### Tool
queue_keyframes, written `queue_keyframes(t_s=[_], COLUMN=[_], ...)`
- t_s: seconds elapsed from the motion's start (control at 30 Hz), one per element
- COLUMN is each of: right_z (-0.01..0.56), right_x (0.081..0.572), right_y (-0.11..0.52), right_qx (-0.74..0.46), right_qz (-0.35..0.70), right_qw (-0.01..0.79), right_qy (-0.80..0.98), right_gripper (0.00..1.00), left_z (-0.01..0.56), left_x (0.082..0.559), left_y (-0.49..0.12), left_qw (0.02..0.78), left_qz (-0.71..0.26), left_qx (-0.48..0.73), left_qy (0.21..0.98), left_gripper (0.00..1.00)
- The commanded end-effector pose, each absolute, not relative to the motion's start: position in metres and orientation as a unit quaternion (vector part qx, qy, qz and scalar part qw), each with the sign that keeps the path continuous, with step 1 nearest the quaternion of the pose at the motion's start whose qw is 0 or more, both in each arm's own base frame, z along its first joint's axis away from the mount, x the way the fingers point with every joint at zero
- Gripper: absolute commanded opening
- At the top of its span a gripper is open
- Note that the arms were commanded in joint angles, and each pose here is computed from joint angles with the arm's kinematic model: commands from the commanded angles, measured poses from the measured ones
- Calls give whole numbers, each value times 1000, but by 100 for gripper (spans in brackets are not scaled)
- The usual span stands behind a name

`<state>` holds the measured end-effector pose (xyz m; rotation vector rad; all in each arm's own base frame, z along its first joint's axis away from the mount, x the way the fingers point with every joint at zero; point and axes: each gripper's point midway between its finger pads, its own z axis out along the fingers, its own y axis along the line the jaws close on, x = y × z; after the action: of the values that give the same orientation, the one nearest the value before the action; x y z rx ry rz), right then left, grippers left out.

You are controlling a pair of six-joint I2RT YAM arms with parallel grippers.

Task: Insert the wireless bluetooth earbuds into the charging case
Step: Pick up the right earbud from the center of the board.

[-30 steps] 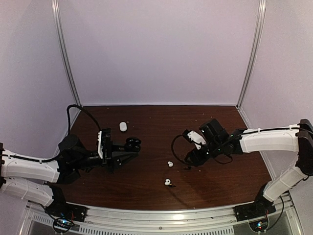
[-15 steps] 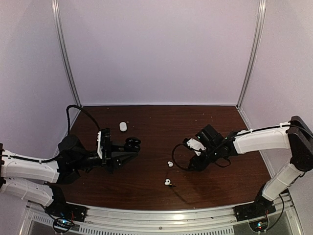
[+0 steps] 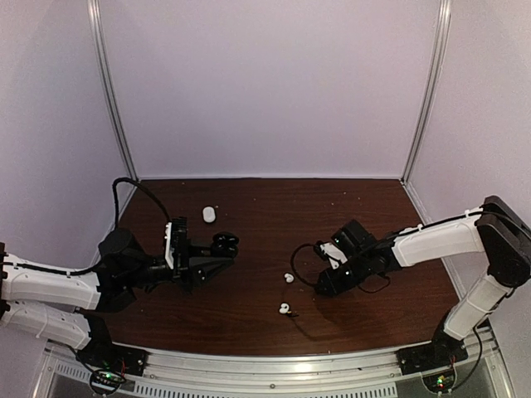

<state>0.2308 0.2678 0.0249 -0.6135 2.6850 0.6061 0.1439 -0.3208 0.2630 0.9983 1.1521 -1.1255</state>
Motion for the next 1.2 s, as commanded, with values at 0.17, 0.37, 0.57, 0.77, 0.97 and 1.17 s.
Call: queue_keyframes(t_s=[0.17,0.37,0.57,0.77,0.97,1.17], right_z=[19,16,14,12,14,14], right_x=[247,260,259,257,264,271], right_y=[280,283,290,284,278,281], right_qx=[-204,-225,-253,-294,-329,-335], right_qz=[216,193,197,161,92,67], right_qw=[161,166,152,133,122,112], right_qy=[941,940,935,933,932,933], right_gripper=[39,39,35,32,32,32], left_z=[271,271,269,268,268,269], left_x=[143,143,143,143,143,142], left_y=[-317,-313,-313,-314,-314,-313], left_qw=[602,605,605,603,603,604], left_qz=[-480,-477,-476,-476,-476,-476], left_qx=[427,423,422,424,425,426], left_qy=[474,476,479,479,478,477], left_gripper=[8,8,8,8,8,8])
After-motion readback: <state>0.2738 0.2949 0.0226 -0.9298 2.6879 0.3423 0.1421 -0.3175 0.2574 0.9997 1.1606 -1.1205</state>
